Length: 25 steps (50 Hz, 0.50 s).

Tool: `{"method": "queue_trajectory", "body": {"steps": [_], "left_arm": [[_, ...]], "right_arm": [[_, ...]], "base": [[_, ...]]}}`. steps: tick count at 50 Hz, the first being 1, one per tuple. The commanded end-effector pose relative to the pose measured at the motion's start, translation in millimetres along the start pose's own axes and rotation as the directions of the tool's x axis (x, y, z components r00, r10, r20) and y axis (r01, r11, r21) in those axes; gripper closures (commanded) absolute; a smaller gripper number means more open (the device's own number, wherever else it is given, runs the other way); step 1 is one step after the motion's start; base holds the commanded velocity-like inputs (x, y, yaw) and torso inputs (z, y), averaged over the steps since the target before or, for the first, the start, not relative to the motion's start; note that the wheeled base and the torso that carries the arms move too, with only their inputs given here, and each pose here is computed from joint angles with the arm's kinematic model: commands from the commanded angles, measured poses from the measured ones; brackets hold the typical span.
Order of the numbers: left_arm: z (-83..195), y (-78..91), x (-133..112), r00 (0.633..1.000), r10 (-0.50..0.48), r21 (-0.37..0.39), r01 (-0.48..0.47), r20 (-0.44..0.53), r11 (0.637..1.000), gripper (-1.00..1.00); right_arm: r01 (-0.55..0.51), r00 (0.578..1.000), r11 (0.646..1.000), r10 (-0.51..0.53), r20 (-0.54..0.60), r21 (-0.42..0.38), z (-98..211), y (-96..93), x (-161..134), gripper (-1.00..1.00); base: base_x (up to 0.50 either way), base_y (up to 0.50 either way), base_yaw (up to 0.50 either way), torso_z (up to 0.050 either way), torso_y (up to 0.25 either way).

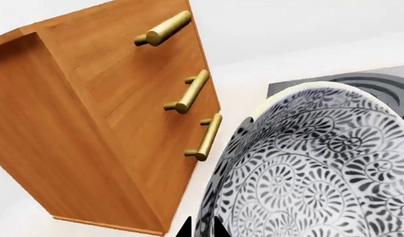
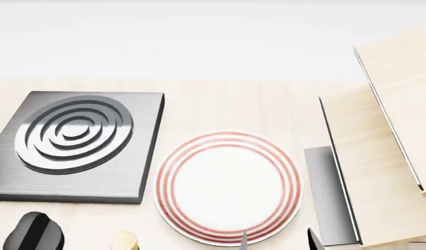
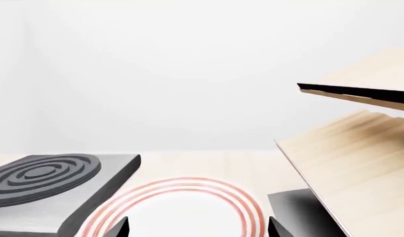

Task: Pick up the akita bowl and put it on the plate.

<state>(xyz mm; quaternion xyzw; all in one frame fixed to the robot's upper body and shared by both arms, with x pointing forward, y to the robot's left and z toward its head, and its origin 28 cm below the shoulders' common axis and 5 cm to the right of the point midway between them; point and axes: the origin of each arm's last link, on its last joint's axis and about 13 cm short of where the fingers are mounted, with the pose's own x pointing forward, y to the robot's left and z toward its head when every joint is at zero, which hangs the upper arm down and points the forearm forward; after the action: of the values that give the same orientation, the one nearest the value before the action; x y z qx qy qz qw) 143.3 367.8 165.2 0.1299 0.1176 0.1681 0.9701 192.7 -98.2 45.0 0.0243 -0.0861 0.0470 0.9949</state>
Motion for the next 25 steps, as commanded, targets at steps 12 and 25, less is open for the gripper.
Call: {"method": "queue_trajectory", "body": {"steps": [12,25], "left_arm": [[51,6.7,-4,0.929,0.155,-0.036,-0.152,0.335,0.988,1.0],[61,-3.9,5,0.909,0.121,-0.079,-0.097,0.399,0.992,1.0]], "right_arm": [[0.004,1.0,1.0,-0.004,0.003,0.001,1,-1.0,-1,-1.0],[0.007,1.0,1.0,-0.007,-0.005,0.002,-3,-1.2,0,-1.0]], "base": [[0.0,0.0,0.0,0.0,0.0],[0.0,0.0,0.0,0.0,0.0]]}}
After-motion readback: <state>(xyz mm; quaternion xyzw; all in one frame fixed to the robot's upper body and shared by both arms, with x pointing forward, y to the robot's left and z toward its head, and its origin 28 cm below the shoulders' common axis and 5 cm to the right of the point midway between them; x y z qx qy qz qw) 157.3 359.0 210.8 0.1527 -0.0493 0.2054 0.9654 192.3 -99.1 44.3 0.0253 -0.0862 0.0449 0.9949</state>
